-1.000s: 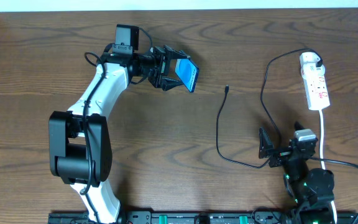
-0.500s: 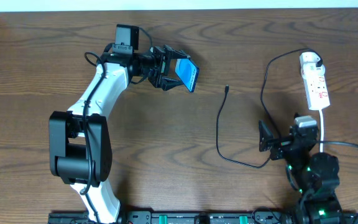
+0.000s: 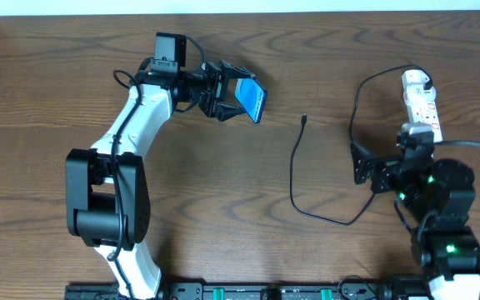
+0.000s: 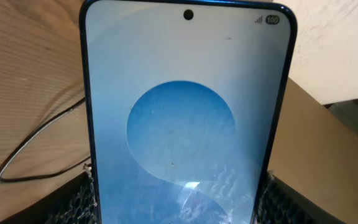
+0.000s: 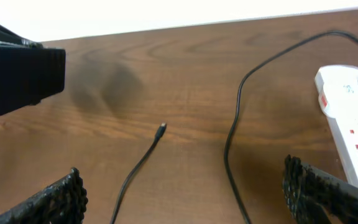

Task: Plug charger to phone and switch on socket
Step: 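Move the right gripper forward and left toward the held smartphone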

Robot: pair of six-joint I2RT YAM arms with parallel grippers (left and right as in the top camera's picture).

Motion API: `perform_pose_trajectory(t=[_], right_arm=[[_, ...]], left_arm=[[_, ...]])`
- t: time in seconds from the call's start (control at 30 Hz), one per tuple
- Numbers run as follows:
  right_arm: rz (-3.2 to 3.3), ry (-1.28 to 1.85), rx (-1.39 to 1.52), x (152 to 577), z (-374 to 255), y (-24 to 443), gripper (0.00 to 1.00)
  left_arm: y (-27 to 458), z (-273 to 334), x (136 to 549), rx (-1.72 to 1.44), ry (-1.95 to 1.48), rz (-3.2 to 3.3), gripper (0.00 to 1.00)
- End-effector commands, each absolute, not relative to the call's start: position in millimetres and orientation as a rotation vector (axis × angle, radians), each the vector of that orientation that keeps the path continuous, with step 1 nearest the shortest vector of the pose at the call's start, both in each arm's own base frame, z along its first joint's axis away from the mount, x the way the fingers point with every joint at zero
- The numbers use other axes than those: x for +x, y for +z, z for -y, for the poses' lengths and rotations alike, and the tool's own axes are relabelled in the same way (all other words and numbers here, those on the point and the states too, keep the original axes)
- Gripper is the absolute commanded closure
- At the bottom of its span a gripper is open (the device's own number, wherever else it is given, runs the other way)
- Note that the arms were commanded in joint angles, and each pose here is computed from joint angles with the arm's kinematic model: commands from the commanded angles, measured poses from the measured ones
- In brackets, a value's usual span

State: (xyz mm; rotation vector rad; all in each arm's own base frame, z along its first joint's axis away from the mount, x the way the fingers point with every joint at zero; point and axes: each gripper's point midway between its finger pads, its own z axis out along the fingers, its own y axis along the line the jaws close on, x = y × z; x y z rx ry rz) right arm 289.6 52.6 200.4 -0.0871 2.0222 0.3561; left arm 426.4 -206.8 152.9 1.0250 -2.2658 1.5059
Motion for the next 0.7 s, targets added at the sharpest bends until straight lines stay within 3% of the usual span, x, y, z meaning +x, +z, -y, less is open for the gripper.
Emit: perform_pose_trajectory(t=[0.0, 0.67], right_arm=[[-2.020, 0.443, -0.107, 296.3, -59.3, 221.9, 0.01], [-2.436, 0.650, -0.202, 324.4, -79.0, 234.3, 0.01]], left_arm=[[177.1, 208.9, 430.2, 0.958, 1.589, 2.268, 0.45], [177.1, 208.9, 430.1, 0.958, 1.589, 2.268, 0.45]])
